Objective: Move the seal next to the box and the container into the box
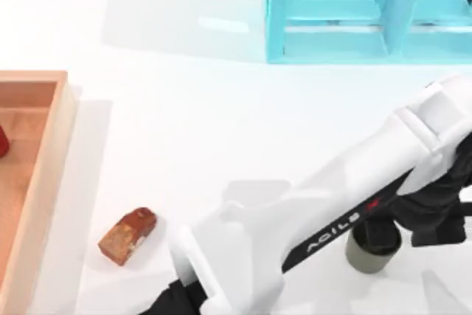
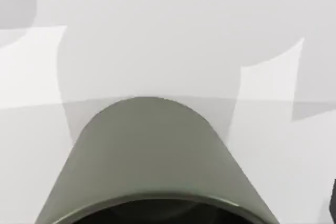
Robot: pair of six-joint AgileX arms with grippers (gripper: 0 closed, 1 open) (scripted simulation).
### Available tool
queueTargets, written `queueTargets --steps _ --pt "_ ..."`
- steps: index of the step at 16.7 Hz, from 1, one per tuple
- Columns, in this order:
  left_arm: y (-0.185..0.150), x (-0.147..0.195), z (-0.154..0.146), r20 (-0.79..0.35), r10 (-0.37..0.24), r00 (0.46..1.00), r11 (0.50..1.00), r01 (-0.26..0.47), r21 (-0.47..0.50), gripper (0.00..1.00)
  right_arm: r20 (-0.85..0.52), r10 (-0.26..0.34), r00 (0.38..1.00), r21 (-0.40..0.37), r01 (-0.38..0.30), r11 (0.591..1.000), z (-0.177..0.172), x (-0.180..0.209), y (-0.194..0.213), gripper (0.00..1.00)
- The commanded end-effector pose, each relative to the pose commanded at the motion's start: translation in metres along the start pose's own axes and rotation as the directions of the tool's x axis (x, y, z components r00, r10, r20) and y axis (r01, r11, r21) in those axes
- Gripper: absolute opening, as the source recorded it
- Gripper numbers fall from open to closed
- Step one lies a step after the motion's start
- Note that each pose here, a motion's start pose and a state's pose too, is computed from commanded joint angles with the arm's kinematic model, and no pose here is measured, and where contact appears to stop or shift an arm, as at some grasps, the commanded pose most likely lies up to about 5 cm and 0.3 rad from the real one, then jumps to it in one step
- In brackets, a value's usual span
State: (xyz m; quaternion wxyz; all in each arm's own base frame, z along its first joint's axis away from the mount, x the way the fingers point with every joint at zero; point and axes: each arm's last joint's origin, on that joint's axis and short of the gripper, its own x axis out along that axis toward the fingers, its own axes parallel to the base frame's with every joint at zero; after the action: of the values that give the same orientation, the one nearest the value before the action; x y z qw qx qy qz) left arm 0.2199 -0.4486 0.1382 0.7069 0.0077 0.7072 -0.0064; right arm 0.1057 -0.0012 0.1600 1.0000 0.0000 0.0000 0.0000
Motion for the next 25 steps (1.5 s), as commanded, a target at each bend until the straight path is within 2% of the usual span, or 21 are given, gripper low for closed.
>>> queueTargets --steps 2,3,10,11,17,21,25 --pt "0.0 0.0 0.0 0.0 0.0 1.0 1.0 0.0 0.0 0.02 0.0 0.0 1.0 0.0 0.0 1.0 0.0 0.0 0.0 1.0" --pt "0.0 0.0 0.0 0.0 0.0 1.0 1.0 0.0 0.0 0.0 0.0 0.0 1.0 0.0 0.0 1.0 0.0 0.0 0.0 1.0" --pt "0.0 0.0 0.0 0.0 0.0 1.0 1.0 0.0 0.0 0.0 0.0 0.0 1.0 0.0 0.0 1.0 0.0 0.0 0.0 1.0" --pt "-0.005 -0.004 0.01 0.054 -0.079 0.995 0.997 0.079 -0.008 0.0 0.0 0.0 1.0 0.0 0.0 1.0 0.0 0.0 0.0 1.0" --pt "-0.006 -0.03 0.02 0.069 -0.106 0.992 0.994 0.107 -0.01 0.0 0.0 0.0 1.0 0.0 0.0 1.0 0.0 0.0 0.0 1.0" --pt "-0.001 -0.058 0.032 0.069 -0.106 0.992 0.994 0.107 -0.015 0.0 0.0 0.0 1.0 0.0 0.0 1.0 0.0 0.0 0.0 1.0" --pt "0.019 -0.075 0.035 0.046 -0.068 0.997 0.997 0.069 -0.017 0.0 0.0 0.0 1.0 0.0 0.0 1.0 0.0 0.0 0.0 1.0"
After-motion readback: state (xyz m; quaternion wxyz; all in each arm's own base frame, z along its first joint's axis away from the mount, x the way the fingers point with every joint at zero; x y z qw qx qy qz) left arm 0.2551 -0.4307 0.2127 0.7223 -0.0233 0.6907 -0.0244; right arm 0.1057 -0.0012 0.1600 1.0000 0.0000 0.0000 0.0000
